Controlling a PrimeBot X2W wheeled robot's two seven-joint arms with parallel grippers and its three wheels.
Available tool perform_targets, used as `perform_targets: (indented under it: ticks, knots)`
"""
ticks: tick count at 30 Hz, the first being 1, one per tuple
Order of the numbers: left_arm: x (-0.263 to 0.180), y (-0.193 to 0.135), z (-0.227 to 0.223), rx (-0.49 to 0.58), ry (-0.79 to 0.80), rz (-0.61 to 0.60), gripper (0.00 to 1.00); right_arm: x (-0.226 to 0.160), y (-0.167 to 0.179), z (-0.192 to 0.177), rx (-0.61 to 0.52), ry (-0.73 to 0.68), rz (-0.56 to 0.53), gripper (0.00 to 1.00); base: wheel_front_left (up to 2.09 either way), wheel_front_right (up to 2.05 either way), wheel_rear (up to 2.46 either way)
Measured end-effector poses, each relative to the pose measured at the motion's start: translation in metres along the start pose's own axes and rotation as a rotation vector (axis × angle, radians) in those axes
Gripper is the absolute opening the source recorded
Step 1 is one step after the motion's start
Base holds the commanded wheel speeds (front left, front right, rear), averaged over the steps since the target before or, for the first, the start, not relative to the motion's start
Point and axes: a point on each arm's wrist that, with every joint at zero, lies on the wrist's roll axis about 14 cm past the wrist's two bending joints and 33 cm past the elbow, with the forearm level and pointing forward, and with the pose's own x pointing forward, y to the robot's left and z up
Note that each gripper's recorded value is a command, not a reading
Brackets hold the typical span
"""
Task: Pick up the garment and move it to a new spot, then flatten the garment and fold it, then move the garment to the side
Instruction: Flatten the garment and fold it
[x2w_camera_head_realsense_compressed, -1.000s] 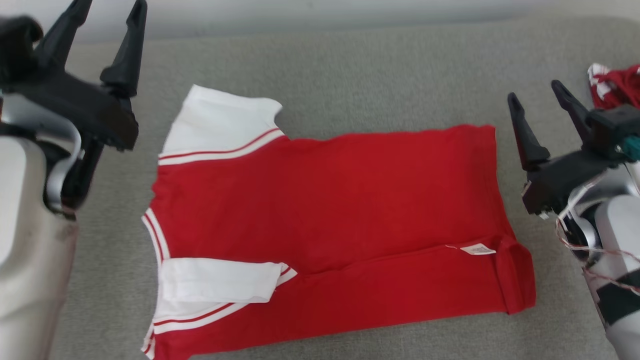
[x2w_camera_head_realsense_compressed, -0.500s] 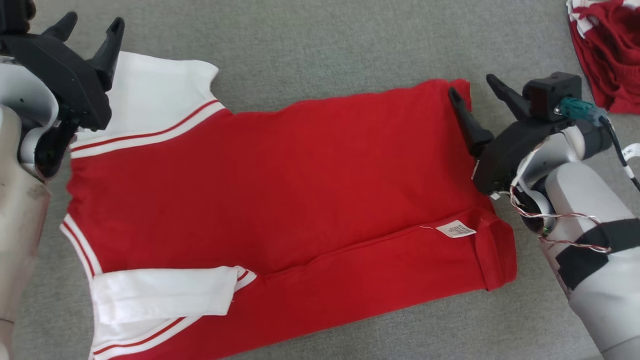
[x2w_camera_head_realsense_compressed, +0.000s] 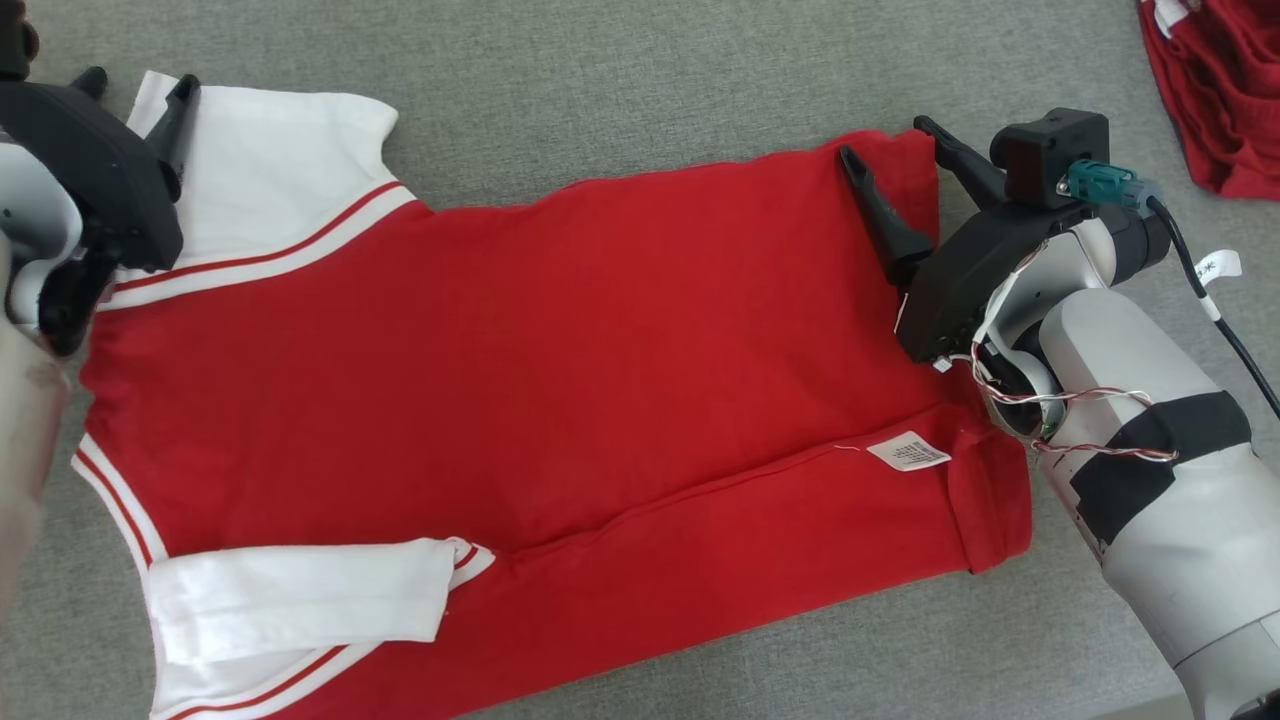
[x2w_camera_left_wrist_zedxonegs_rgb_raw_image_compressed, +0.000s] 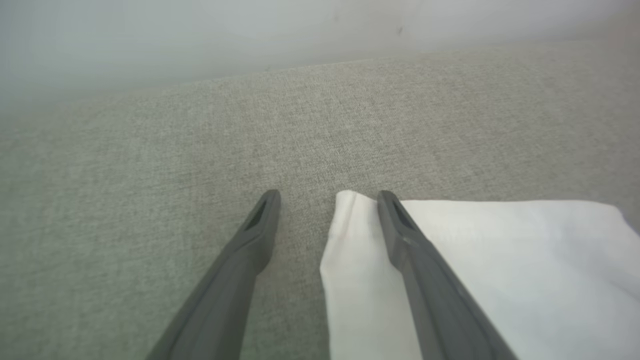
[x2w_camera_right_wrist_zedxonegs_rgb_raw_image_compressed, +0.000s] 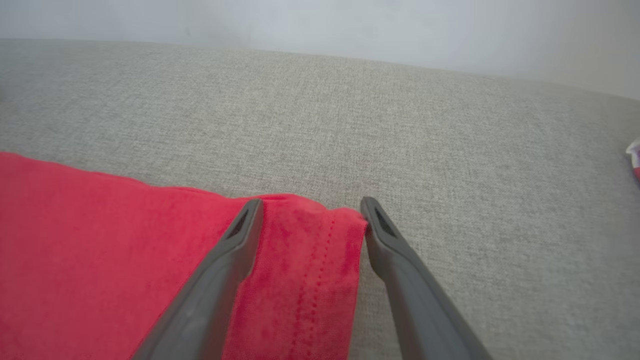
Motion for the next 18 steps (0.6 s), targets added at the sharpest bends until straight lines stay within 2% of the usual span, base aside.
perform_targets:
  ticks: [3,4,5,6,7,8,12,18]
  knots:
    - [0.0,-0.005,-0.007,-0.02,0.035,-0.011,1.0,0.003,0.002,-0.002,0.002,0.008,0.007,1.0,0.0,0.0,0.0]
    - [0.001,-0.007,-0.009,-0.038,0.052,-0.017,1.0,0.004,0.003,-0.003,0.003,0.014,0.01,0.84,0.0,0.0,0.0]
    - [0.0,-0.008,-0.011,-0.049,0.067,-0.022,0.91,0.005,0.004,-0.005,0.003,0.022,0.012,0.41,0.0,0.0,0.0]
    - [0.0,-0.01,-0.011,-0.054,0.073,-0.028,0.58,0.006,0.004,-0.006,0.005,0.029,0.014,0.29,0.0,0.0,0.0]
    - [0.001,-0.011,-0.01,-0.066,0.069,-0.032,0.27,0.008,0.005,-0.007,0.005,0.031,0.017,0.08,0.0,0.0,0.0]
    - [0.001,-0.013,-0.007,-0.08,0.051,-0.039,0.0,0.011,0.005,-0.005,0.004,0.027,0.019,0.0,0.0,0.0,0.0]
    - [-0.004,-0.012,0.002,-0.084,-0.007,-0.04,0.0,0.015,0.007,0.0,0.004,0.006,0.026,0.0,0.0,0.0,0.0]
    - [-0.024,-0.019,0.047,-0.101,-0.186,-0.064,0.0,0.01,0.006,0.016,0.0,-0.06,0.023,0.0,0.0,0.0,0.0]
